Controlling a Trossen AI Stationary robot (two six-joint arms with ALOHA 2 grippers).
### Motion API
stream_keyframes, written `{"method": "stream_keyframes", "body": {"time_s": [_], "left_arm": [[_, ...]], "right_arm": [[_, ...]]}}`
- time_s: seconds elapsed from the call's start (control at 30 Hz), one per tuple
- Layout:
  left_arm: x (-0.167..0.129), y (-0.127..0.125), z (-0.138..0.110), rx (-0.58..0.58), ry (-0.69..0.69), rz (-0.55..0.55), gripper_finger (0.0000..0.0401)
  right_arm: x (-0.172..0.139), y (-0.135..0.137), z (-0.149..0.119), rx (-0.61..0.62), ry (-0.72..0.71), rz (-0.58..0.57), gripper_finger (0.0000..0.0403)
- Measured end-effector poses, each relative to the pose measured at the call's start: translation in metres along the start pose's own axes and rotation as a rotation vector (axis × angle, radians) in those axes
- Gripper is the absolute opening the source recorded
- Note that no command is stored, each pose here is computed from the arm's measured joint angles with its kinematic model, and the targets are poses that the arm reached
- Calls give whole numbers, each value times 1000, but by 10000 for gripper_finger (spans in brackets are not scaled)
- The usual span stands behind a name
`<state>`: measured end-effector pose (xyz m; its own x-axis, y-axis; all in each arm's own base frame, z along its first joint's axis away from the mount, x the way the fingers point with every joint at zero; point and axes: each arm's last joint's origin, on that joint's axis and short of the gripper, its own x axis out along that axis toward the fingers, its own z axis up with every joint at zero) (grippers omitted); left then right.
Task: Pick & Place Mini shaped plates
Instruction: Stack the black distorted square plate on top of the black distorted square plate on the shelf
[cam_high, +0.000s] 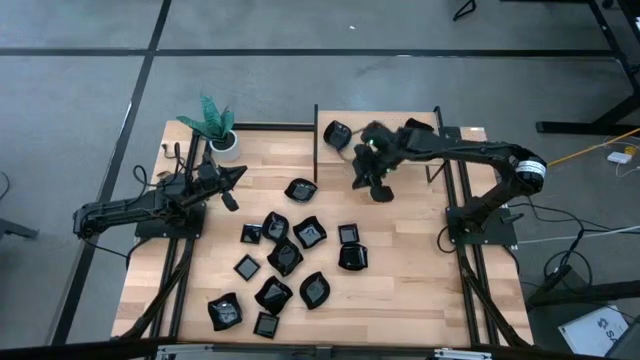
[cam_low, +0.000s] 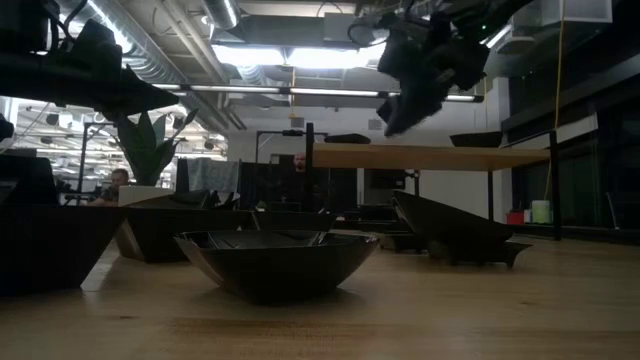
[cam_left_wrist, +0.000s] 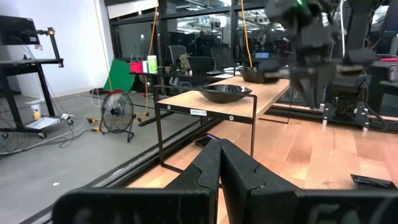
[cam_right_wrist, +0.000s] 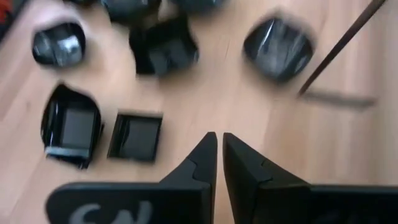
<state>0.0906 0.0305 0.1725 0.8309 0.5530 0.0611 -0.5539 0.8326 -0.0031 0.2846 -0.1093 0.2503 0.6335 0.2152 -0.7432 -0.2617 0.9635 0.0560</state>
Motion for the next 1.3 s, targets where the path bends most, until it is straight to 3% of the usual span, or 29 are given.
{"method": "stream_keyframes", "body": {"time_s": [0.2,0.4,0.63,0.97,1.07,1.3], "left_arm": [[0,0,0,0,0,0,4],[0,0,0,0,0,0,4],[0,0,0,0,0,0,4],[0,0,0,1,1,0,4],[0,0,0,0,0,0,4],[0,0,0,1,1,0,4]], "right_arm": [[23,28,-2,44,121,-81,28],[35,49,1,62,197,-256,28],[48,67,0,-15,202,-396,28],[69,79,-22,-65,163,-468,28],[74,86,-24,-95,131,-533,28],[78,101,-20,-161,109,-560,28]]}}
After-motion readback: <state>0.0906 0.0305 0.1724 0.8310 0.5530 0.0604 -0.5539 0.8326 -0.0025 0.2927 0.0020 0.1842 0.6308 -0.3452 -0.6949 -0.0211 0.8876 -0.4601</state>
